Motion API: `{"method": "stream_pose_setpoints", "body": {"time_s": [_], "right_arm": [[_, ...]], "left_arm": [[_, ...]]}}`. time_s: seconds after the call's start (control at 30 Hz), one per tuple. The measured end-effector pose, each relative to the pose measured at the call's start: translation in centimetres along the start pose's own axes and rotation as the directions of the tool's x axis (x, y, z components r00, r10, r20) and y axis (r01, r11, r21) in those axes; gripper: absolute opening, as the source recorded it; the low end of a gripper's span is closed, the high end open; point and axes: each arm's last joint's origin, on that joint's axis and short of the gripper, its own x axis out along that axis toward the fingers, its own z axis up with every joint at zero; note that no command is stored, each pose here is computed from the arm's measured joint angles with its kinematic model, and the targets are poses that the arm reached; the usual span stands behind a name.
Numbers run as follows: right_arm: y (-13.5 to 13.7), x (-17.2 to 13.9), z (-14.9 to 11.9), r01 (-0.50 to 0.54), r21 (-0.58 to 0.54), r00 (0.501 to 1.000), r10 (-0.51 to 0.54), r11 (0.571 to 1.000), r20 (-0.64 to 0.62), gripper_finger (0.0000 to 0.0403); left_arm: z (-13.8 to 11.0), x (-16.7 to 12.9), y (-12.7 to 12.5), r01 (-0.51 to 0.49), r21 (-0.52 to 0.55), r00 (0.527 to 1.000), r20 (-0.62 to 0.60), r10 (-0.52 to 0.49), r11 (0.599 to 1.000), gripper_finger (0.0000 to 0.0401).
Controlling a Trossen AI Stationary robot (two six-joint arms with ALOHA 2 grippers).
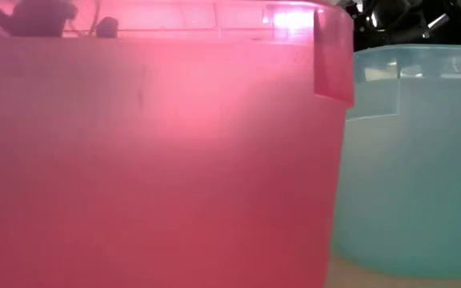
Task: Pick & Place Office items
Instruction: Put the pink charger adapter into the red bin
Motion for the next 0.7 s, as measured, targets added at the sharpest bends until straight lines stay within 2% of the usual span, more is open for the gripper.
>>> {"method": "stream_pose_setpoints", "body": {"time_s": [0.17,0.43,0.7], "right_arm": [[0.9,1.1,0.3,0.043,-0.116,0.995,-0.053,0.992,-0.087,0.0148],[1.1,1.5,-0.2,0.100,-0.172,0.978,-0.129,0.980,-0.163,0.0148],[1.3,1.4,0.4,0.122,-0.200,0.980,-0.151,0.972,-0.132,0.0148]], "left_arm": [[0.6,3.8,-2.7,0.040,0.111,0.997,-0.063,-0.034,0.993,0.0314],[0.2,9.9,-7.2,0.197,0.197,0.969,-0.185,-0.161,0.960,0.0299],[-1.1,14.5,-8.4,0.179,0.254,0.972,-0.198,-0.130,0.951,0.0292]]}}
